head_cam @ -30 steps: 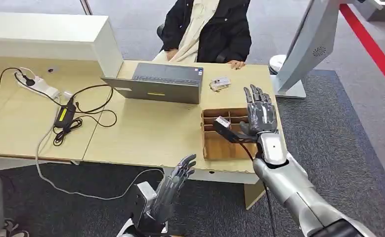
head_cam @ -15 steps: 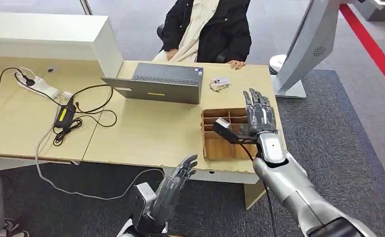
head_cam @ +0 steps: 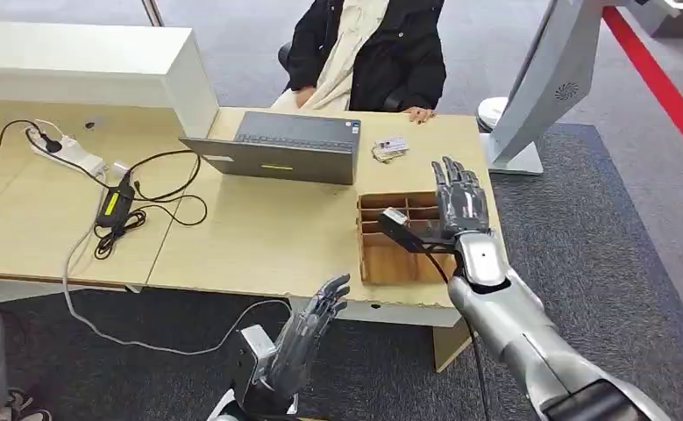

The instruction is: Pass the card to the sensor for recognition and then transmit it.

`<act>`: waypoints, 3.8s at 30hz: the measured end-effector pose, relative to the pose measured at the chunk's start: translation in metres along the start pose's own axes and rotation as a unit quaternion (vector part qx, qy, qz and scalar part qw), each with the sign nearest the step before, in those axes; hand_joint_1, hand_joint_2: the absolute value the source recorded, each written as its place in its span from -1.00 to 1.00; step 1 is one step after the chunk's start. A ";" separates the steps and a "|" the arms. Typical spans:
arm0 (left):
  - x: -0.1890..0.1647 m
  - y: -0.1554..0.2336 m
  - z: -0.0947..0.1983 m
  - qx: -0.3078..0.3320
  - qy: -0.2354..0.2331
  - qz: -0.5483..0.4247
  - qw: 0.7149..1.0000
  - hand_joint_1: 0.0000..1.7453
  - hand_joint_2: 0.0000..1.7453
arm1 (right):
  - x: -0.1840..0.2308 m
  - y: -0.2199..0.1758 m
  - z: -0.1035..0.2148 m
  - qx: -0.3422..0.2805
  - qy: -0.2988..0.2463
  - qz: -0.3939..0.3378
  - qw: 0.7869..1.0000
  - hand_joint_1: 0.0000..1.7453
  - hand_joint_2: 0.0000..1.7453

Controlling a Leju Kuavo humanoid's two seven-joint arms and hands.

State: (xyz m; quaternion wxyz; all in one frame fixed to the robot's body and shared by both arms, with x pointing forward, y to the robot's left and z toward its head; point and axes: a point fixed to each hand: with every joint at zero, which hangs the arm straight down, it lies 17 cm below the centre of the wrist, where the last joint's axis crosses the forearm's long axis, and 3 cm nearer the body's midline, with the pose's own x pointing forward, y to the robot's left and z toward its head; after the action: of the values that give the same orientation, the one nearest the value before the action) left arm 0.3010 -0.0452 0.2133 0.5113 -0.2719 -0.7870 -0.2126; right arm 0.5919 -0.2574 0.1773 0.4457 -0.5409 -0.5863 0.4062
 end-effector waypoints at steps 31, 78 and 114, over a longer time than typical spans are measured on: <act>-0.001 0.001 0.000 0.003 0.004 0.006 1.000 -1.00 -1.00 | -0.007 0.018 0.001 0.054 0.016 0.003 0.998 1.00 1.00; 0.002 -0.011 -0.008 -0.034 -0.011 0.010 0.999 -1.00 -1.00 | 0.025 -0.113 -0.058 -0.100 -0.018 -0.002 0.995 1.00 1.00; -0.006 -0.028 -0.017 -0.065 -0.010 0.036 0.997 -1.00 -1.00 | -0.022 -0.090 -0.088 -0.038 0.074 0.019 0.996 0.90 1.00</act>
State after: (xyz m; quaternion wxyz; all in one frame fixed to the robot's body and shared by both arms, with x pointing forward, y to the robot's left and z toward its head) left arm 0.2967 -0.0782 0.2129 0.4919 -0.3350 -0.7662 -0.2422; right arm 0.6526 -0.2877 0.2860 0.4591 -0.5966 -0.5568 0.3510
